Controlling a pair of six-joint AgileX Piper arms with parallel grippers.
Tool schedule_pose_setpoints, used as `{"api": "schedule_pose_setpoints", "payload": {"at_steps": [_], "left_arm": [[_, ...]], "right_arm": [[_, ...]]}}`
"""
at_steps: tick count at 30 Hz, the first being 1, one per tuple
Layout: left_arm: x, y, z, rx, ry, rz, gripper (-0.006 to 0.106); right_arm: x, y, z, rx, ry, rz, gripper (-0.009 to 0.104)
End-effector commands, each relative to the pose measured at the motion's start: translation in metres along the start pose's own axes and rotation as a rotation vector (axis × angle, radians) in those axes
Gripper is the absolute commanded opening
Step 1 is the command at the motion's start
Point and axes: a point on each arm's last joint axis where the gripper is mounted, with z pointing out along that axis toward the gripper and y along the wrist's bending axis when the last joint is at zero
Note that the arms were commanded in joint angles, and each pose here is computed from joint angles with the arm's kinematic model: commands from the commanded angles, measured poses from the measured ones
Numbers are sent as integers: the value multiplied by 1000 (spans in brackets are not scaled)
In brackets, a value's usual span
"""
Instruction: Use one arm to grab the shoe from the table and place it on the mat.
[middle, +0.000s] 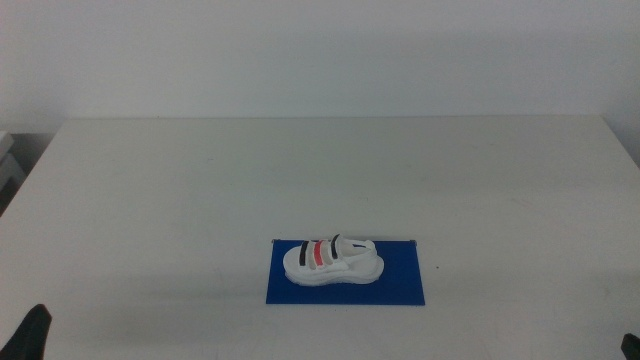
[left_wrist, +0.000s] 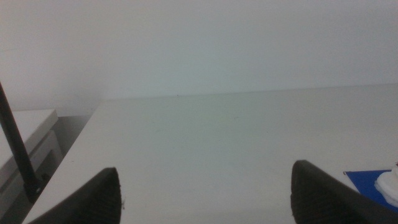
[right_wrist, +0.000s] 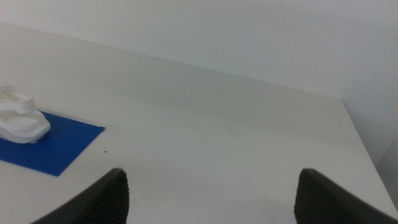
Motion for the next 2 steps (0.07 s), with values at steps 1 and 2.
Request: {"api": "schedule_pose_setpoints", "payload": {"at_steps": [1, 2], "left_arm": [[-6, 0, -1, -1, -88, -14, 94], [-6, 0, -1, -1, -88, -14, 94]], "right_arm": [[-13, -3, -4, 35, -117, -8, 92], [-12, -3, -3, 34, -112, -8, 92]]}}
